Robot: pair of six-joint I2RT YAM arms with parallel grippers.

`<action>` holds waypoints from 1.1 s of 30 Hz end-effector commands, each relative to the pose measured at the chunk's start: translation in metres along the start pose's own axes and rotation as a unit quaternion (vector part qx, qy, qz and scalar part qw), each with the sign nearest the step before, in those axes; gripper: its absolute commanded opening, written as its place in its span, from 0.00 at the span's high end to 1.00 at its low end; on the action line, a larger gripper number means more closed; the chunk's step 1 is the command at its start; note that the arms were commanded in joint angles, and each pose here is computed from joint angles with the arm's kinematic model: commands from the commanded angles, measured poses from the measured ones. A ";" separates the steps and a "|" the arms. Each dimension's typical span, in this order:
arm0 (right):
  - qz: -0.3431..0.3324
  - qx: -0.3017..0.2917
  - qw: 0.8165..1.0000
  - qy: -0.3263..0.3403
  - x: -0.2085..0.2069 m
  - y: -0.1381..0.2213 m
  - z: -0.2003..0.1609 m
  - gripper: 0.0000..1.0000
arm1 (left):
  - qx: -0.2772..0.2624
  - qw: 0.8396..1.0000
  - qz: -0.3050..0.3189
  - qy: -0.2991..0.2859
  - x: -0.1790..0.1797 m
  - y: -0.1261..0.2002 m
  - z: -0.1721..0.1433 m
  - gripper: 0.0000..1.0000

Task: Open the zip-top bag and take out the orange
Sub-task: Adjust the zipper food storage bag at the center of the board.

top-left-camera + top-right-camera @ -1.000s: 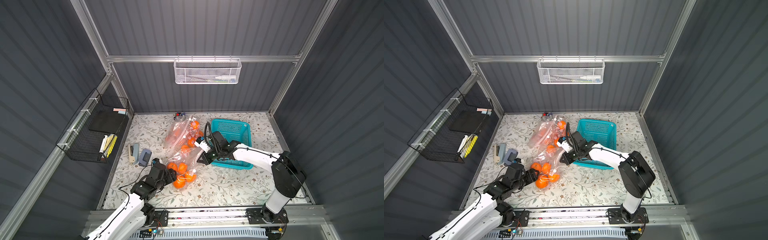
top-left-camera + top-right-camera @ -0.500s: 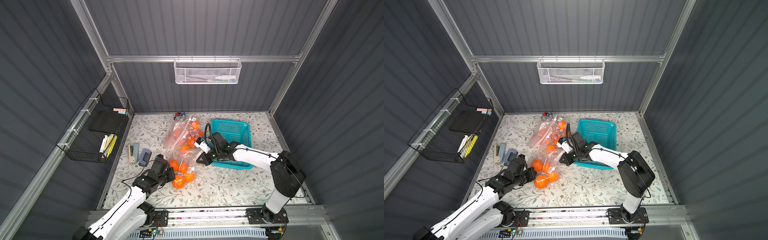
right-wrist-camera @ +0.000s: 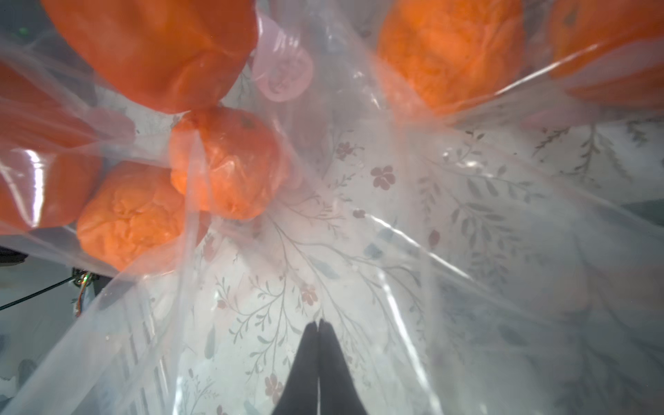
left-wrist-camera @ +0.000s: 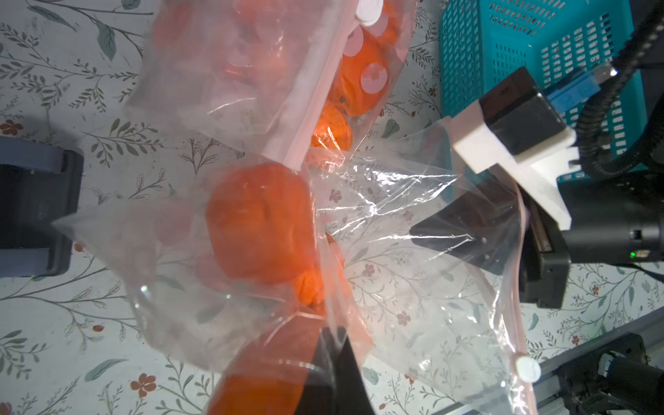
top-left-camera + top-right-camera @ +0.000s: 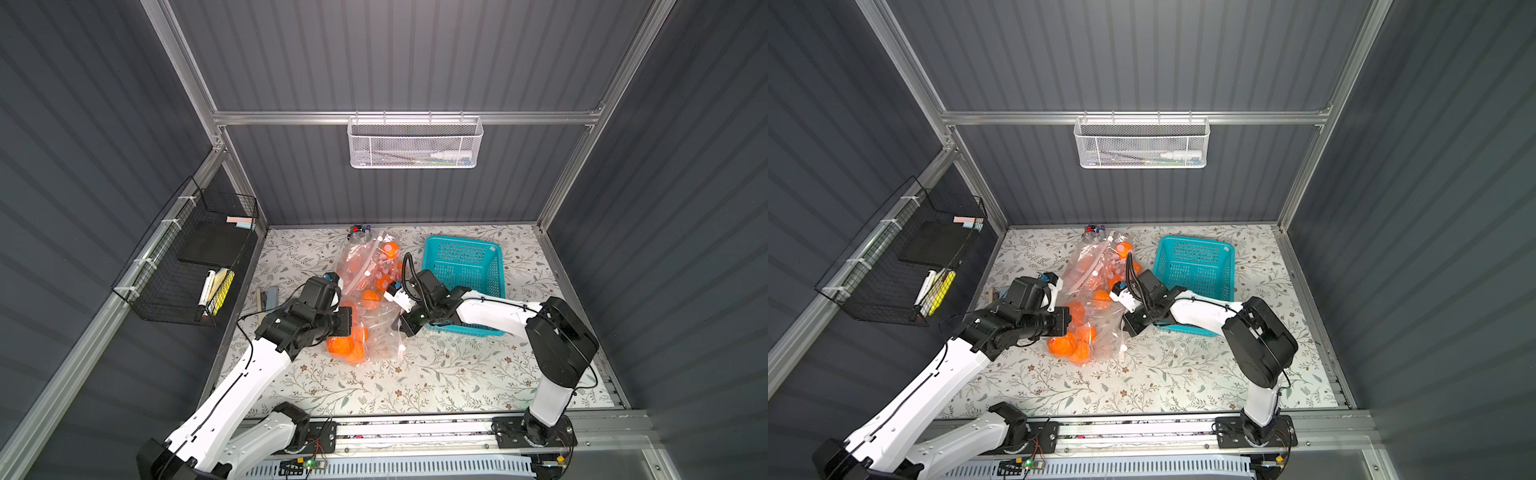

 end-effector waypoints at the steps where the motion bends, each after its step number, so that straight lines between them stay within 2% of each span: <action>1: -0.061 0.087 0.994 0.010 -0.021 -0.003 -0.040 0.92 | 0.002 0.999 -0.008 -0.036 -0.005 0.013 0.003 1.00; 8: -0.143 0.163 0.976 0.026 -0.038 0.021 -0.069 0.91 | 0.012 0.998 -0.024 -0.053 -0.009 0.001 -0.002 1.00; 12: -0.173 0.178 0.968 0.025 -0.043 0.034 -0.078 0.91 | 0.016 0.997 -0.046 -0.055 -0.014 -0.008 -0.005 1.00; 16: -0.132 0.144 0.980 0.035 -0.024 0.037 -0.064 0.88 | 0.022 0.997 -0.048 -0.061 -0.012 -0.016 -0.009 1.00; 20: -0.029 0.049 0.997 0.047 0.017 0.028 -0.033 0.84 | 0.022 0.997 -0.011 -0.075 0.002 -0.021 -0.011 1.00; 22: -0.015 0.026 0.999 0.035 0.024 0.025 -0.027 0.81 | 0.010 0.997 0.007 -0.075 0.007 -0.020 -0.007 1.00; 25: -0.016 0.003 0.999 0.031 0.028 0.017 -0.023 0.77 | -0.001 0.996 -0.001 -0.088 0.004 -0.017 -0.004 1.00; 29: -0.005 0.026 0.999 0.024 0.031 0.000 -0.029 0.72 | -0.003 0.996 0.001 -0.093 0.005 -0.016 -0.003 1.00; 33: -0.019 0.065 0.998 0.018 0.026 -0.021 -0.052 0.76 | -0.013 0.995 0.008 -0.098 0.006 -0.013 0.000 1.00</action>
Point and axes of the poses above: each gripper's point midway between its finger pads, its own y axis back along the fingers, its own x axis along the line the jaws close on, z = x × y, the point moved 2 cm from there along y, back along the fingers, and after that the axes turned 15 degrees about y, right-handed, at the moved point
